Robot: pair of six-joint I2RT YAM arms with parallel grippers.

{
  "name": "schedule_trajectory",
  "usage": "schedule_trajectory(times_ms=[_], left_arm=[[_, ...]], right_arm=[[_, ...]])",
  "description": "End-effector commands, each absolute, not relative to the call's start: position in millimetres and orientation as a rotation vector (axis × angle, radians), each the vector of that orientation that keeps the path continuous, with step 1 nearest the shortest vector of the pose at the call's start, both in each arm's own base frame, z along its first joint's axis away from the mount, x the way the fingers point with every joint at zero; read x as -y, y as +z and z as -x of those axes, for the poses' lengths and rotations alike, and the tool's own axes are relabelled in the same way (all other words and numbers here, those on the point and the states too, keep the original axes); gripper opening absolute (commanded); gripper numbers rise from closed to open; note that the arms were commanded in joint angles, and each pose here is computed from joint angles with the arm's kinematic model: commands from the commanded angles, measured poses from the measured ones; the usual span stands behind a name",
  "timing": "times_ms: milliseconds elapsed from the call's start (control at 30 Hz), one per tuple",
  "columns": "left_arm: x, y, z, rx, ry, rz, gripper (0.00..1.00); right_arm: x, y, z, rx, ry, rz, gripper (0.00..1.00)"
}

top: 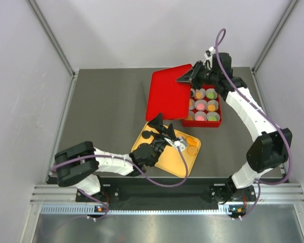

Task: Pack the cookies

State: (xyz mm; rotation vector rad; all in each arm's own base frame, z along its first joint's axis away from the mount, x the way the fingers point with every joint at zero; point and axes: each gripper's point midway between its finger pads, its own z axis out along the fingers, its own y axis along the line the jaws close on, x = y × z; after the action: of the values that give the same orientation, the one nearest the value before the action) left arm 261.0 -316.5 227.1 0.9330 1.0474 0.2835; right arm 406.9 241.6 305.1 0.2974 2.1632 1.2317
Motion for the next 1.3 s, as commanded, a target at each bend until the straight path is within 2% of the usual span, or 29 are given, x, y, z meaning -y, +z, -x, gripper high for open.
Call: schedule_trajectory(times_ms=[0,300,533,900,1033,1133,1233,1267], left_arm=[[311,312,-262,-0.89,0.212,-0.654,0.84],[324,312,-267,-0.818,0.299,-0.677,0.76],[321,329,-274,-0.784,0.329,-0.597,0.58],[332,343,-277,-0.746,0.32,-0.579,0.38],[330,350,-278,-0.745,0.286,-0.546,0.22],[328,355,-277,-0.747,0.247,-0.522,0.01],[328,358,-278,-0.747,0.233,-0.52,0.0],[328,360,-278,-0.749,0.218,-0.517,0.0]], right_arm=[[-242,331,-399,-2.083,1.26,-0.268,0.0],[-248,323,-395,-2.1,1.253,-0.268,0.0],[-250,316,-392,-2.112,1.235,-0.266,0.0],[-250,302,-386,-2.139,1.219,-0.261,0.0],[-248,299,-386,-2.144,1.213,-0.262,0.0],[-249,296,-386,-2.147,1.213,-0.262,0.02],[-249,294,-386,-2.15,1.208,-0.259,0.05],[-249,294,-386,-2.149,1.204,-0.255,0.11]])
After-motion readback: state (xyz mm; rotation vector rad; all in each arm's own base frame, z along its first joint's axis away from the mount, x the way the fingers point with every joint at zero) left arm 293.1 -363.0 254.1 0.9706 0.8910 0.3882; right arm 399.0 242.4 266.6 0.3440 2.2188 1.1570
